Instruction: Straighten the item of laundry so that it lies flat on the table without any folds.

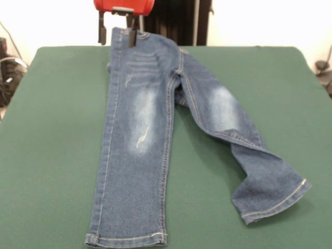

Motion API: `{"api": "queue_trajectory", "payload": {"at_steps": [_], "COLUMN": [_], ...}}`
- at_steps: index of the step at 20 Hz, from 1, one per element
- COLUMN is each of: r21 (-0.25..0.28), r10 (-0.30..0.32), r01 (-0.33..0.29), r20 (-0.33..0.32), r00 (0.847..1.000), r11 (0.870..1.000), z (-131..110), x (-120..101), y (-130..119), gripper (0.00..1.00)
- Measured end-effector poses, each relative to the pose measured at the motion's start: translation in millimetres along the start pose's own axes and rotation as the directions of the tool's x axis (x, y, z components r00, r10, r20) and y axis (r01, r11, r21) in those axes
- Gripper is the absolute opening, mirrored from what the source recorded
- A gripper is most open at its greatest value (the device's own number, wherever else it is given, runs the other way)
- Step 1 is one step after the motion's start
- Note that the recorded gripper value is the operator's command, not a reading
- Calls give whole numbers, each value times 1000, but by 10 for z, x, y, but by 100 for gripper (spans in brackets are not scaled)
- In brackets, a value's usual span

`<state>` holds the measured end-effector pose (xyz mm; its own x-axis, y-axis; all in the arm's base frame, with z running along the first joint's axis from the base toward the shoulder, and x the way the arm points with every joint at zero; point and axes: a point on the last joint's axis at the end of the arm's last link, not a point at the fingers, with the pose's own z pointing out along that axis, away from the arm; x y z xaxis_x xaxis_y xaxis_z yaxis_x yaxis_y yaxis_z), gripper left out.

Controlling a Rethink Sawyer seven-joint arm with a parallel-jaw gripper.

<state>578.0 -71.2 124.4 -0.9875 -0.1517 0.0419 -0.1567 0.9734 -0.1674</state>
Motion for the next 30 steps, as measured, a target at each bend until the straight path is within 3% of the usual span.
{"api": "queue_trajectory", "payload": {"at_steps": [9, 14, 23, 30], "r21": [13, 11, -28, -91], "r10": [-2, -25, -74, -81], "r01": [2, 25, 73, 75], "r20": [11, -4, -27, -64], "r00": [1000, 1000, 997, 995], "r11": [1000, 1000, 997, 993], "z": [-72, -93, -28, 46], "x": [-156, -265, -368, -416], "y": [-54, 72, 596, 1056], "gripper": [100, 100, 100, 100]}}
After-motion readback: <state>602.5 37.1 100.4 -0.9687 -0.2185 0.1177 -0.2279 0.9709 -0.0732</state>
